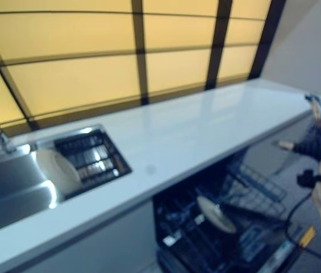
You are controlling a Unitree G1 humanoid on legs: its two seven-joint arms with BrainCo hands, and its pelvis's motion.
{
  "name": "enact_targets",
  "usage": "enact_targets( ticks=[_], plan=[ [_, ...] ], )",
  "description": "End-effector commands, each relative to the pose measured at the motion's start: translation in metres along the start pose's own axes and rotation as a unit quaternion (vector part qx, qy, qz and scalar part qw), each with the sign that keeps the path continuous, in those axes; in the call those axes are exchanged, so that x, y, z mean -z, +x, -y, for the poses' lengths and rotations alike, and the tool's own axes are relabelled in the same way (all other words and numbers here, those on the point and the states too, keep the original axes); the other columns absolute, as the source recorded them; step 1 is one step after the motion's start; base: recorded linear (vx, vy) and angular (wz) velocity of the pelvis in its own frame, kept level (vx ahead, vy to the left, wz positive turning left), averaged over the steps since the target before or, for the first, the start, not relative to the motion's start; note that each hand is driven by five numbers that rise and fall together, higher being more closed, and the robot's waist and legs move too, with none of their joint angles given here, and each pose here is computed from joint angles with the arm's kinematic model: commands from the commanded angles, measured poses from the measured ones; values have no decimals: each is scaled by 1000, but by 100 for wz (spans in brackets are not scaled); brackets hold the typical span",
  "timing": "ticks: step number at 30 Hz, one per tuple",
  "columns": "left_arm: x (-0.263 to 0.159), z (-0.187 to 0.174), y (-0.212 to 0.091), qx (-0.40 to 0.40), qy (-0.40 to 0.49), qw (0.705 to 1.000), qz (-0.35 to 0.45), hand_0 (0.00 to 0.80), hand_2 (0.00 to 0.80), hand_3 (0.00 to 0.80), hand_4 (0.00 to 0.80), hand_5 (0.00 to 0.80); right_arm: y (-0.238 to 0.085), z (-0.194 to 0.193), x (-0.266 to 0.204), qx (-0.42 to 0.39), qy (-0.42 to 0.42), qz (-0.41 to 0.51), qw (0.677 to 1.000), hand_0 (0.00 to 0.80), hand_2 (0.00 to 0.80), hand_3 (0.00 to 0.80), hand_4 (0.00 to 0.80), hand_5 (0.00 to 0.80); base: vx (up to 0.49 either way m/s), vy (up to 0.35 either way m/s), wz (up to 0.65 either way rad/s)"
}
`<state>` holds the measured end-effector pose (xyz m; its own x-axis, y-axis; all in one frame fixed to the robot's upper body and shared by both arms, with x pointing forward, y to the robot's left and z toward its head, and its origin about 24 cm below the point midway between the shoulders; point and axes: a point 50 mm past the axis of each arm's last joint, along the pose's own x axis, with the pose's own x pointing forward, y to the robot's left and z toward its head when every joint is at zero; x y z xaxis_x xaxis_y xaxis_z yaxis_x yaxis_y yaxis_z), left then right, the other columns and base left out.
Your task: Take plates into dishwasher
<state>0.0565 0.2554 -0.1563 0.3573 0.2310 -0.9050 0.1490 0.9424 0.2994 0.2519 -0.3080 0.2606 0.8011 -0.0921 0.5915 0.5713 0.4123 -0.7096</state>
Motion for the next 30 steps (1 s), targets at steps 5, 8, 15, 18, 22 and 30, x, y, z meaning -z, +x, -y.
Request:
enact_targets(
  ticks=[5,8,15,18,22,30],
  plan=[
    [-22,1,7,-1,-15,1000,23,0,0,0,0,0,41,16,-64,-10,47,142,989,0,0,0,0,0,2,54,9],
    [-24,0,7,-3,-21,1000,22,0,0,0,0,0,48,12,-76,-21,61,161,985,0,0,0,0,0,37,93,15],
    [-27,-3,7,-4,-32,999,26,0,0,0,0,0,58,1,-89,-19,78,168,983,0,0,0,0,0,59,125,22],
    [-32,-6,8,-7,-37,999,31,0,0,0,0,0,59,-3,-89,-12,79,166,983,0,0,0,0,0,65,174,25],
    [-40,-11,9,-18,-48,998,38,0,0,0,0,0,60,-10,-84,-3,84,154,985,0,0,0,0,0,86,270,28],
    [-64,-25,11,-44,-40,996,59,0,0,0,0,0,71,-8,-70,6,87,113,990,0,0,0,0,0,127,143,69]
  ],
)
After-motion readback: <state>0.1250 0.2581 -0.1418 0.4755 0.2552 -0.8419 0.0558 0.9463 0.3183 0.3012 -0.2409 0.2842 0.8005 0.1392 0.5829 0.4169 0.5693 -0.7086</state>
